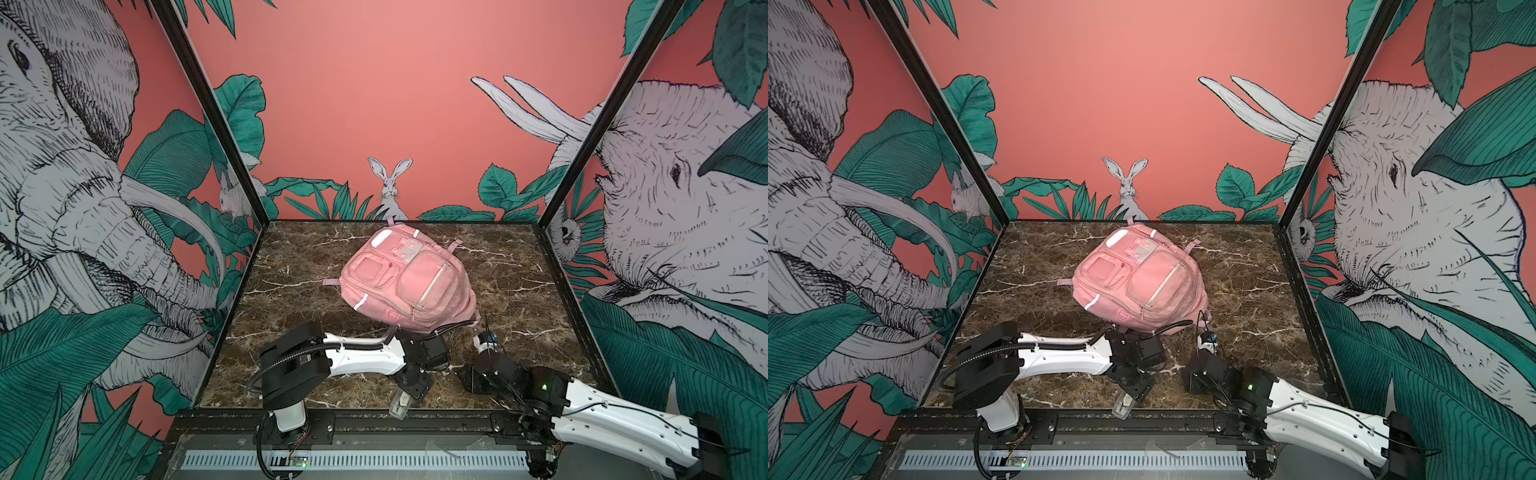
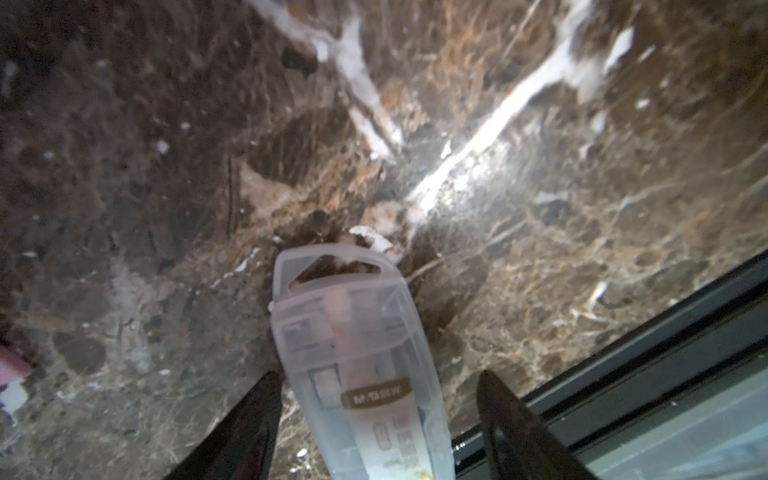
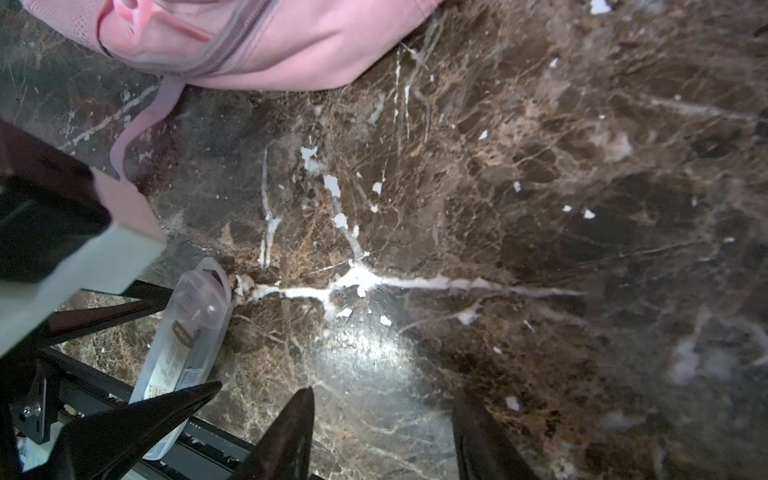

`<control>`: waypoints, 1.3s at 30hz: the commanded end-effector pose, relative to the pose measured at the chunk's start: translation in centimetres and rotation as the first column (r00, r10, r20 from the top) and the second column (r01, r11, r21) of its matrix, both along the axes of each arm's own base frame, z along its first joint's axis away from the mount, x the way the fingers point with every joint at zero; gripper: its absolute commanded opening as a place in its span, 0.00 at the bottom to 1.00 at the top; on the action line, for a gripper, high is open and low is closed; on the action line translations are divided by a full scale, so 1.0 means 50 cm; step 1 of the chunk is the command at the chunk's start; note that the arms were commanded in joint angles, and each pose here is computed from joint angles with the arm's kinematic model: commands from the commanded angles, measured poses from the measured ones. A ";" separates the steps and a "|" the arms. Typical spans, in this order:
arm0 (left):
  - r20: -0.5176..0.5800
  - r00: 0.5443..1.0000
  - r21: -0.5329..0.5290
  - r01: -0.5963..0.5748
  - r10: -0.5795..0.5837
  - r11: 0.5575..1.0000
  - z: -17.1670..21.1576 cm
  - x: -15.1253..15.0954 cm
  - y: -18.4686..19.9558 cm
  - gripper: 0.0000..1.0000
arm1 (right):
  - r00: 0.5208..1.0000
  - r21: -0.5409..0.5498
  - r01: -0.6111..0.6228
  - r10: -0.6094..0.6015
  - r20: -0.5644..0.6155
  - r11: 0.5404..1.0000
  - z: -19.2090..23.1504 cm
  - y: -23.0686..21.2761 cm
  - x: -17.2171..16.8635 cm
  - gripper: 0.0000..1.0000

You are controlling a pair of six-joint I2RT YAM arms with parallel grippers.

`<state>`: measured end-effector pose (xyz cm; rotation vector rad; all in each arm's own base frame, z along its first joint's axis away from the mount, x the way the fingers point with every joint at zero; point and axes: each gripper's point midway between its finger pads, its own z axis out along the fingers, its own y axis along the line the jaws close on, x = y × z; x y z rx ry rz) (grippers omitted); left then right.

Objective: Pack the student bag
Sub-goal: 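Lower the left gripper onto the clear pencil box while the right gripper moves beside it, then grasp the clear pencil box with the left gripper and lift it toward the backpack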

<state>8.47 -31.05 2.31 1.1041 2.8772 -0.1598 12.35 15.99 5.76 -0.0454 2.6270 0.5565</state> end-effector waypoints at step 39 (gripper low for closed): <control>-0.023 0.990 -0.222 -0.144 0.142 0.964 0.071 0.119 -0.055 0.46 | 0.991 0.060 -0.077 0.070 0.115 0.995 0.050 0.071 0.044 0.55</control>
